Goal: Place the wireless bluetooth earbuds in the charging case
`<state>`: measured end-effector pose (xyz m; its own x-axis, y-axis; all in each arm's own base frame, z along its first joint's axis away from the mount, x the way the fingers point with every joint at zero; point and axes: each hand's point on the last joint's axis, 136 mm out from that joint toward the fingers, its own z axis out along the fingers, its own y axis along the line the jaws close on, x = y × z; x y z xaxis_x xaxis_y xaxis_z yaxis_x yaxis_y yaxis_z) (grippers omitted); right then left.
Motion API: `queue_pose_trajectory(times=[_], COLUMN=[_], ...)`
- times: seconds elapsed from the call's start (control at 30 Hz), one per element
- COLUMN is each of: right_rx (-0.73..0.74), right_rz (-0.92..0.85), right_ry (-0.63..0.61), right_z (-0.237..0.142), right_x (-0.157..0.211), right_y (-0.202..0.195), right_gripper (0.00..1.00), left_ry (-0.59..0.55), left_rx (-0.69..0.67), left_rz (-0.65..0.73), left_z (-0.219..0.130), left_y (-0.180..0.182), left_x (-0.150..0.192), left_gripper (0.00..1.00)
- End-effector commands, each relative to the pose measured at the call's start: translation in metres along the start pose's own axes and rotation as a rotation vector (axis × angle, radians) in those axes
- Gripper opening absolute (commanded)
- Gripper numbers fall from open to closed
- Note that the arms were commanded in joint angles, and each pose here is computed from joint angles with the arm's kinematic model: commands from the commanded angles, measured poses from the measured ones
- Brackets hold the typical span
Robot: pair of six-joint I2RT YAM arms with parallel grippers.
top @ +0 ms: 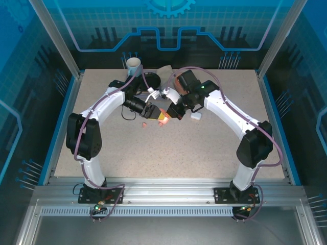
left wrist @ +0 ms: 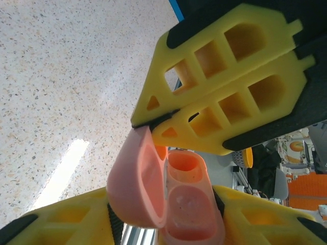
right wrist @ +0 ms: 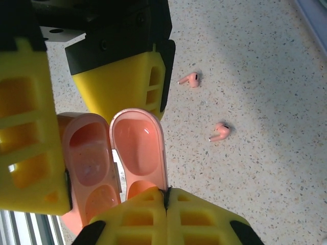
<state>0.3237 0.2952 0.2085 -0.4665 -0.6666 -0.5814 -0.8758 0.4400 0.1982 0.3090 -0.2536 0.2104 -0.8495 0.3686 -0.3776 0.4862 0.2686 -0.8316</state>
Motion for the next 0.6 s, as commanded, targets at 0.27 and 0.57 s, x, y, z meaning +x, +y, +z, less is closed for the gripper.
queue_pose_trajectory(times=[0.27,0.57], right_rx=[0.006,0.041], right_rz=[-0.021,-0.03], right_ry=[-0.025,-0.036], right_z=[-0.0069,-0.0112], right_x=[-0.0127,-0.0192], right_y=[0.0069,0.0014], right_gripper=[0.0,0.0], left_ry=[0.015,0.02], left_rx=[0.06,0.087], left_rz=[-0.008,-0.021], left_z=[0.0055,0.0056], left_y=[-0.0025,-0.0067], left_x=[0.0054,0.0069], left_gripper=[0.32,0.19])
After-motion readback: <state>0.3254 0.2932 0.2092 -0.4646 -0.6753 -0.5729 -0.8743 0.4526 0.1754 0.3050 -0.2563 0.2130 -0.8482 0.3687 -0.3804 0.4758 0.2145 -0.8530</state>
